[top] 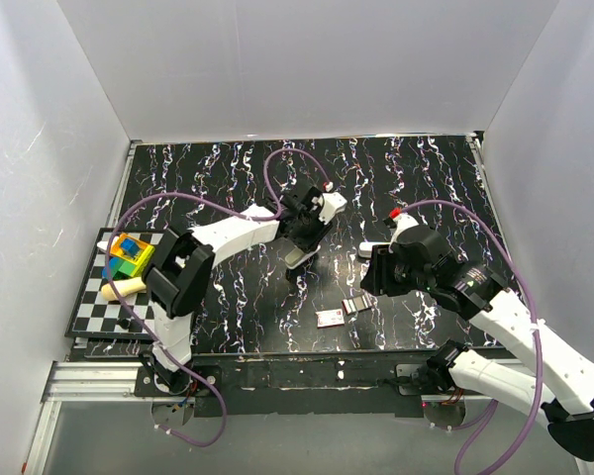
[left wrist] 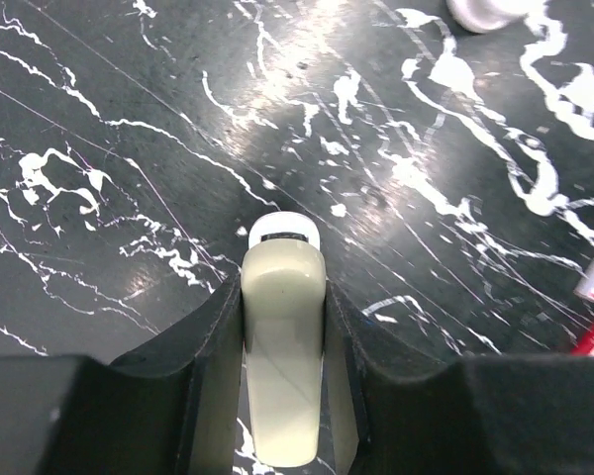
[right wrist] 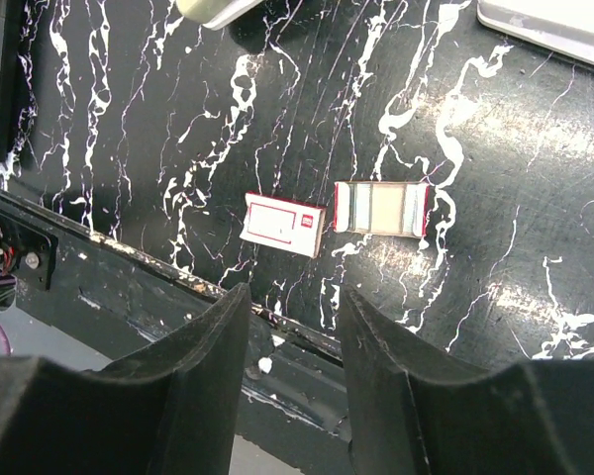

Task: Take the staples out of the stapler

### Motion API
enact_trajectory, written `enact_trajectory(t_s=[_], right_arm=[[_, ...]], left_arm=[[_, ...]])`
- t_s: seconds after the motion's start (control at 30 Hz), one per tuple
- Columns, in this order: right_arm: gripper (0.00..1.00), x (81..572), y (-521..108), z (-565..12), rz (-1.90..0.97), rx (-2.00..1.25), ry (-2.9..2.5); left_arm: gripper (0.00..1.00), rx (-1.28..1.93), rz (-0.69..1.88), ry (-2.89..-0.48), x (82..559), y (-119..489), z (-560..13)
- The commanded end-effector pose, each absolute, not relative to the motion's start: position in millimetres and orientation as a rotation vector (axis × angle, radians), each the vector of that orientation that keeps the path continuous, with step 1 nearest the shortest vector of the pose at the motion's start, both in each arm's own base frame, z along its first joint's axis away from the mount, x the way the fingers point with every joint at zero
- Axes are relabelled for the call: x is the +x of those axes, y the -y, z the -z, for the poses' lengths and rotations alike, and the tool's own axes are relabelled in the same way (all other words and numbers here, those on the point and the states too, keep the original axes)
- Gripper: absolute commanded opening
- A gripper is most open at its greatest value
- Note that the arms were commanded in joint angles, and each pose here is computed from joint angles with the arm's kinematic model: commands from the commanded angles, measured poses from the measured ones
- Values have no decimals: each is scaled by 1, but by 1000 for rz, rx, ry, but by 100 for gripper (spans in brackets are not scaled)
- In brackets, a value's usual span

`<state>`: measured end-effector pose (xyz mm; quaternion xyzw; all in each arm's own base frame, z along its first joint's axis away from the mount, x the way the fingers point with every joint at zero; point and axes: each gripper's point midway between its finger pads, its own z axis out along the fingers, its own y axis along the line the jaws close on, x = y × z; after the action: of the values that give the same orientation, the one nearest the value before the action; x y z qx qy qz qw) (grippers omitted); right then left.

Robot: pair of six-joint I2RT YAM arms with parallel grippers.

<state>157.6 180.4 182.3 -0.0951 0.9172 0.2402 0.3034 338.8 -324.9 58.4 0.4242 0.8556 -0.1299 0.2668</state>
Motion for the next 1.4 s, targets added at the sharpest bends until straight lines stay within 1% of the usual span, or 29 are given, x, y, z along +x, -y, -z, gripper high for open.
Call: enact_trajectory(t_s=[0.0,0.1,0.23,0.4,0.57,0.7,0.77,0.93,1.1,1.37], right_arm=[[50,162,-188,-210,-679,-321,-2342],[53,163,-186,-209,-663,-338,-2340],[54,159,-185,-212,-664,-379,-2342],[55,157,-183,-240,-680,-455,-2255],[55,137,-203,-261,-854,-643,-2168],[54,128,-217,-273,-955,-753,-2108],[52,118,-227,-282,-1030,-852,-2060],[51,106,-238,-302,-1077,-1031,-1963],[50,91,-249,-320,-1131,-1182,-1829],[50,91,-273,-320,-1134,-1275,-1792]], left_arm=[[0,1165,514,-2120,322,339,-130],[0,1156,559,-2085,311,336,-146],[0,1164,627,-2041,291,329,-163],[0,1170,751,-1938,259,323,-195],[0,1198,895,-1833,223,317,-228],[0,1236,1016,-1775,193,312,-242],[0,1277,1102,-1721,174,310,-250],[0,1361,1267,-1629,138,306,-262],[0,1392,1306,-1566,126,302,-269],[0,1432,1404,-1501,109,300,-272]])
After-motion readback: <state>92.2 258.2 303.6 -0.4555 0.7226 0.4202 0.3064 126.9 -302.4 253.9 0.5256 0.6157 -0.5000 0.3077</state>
